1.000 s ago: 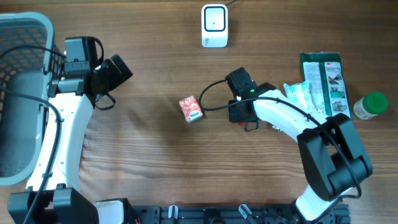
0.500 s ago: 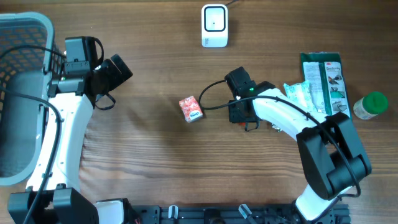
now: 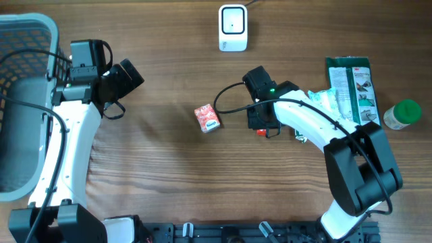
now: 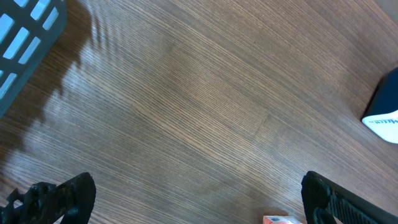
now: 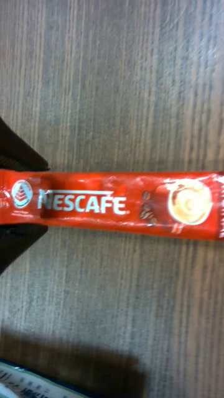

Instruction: Scan the item barcode

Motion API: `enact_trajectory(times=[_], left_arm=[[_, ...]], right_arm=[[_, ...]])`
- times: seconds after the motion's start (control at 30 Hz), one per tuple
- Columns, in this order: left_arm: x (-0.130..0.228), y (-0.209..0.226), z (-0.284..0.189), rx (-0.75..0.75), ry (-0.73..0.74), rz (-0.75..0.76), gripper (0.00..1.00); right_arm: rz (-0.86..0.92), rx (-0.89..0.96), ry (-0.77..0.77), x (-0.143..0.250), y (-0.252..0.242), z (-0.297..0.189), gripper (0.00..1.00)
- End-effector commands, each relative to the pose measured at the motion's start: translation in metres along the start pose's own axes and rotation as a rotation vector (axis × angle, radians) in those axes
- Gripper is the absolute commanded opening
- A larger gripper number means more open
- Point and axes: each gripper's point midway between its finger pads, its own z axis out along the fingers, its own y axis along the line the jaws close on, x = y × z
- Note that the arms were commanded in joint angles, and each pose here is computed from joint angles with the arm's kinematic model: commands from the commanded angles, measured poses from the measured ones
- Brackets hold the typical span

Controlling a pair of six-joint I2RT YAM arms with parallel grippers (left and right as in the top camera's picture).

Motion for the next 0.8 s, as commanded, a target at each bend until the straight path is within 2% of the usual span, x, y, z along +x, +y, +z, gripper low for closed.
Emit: enact_trajectory(times=[0.0,0.77], left_arm=[[-0.0053,0.0005,-0.0049,-0.002,-0.021,-0.002,1.0],[-0.0053,0.0005,-0.0049,-0.002,-0.021,-0.003,1.0]], right_arm=[[-0.008,0.007,0.019,0.0011,0.0004,0.004,0.25],[-0.008,0.011,0.01,0.0054,-0.002,0.0132,0.26]])
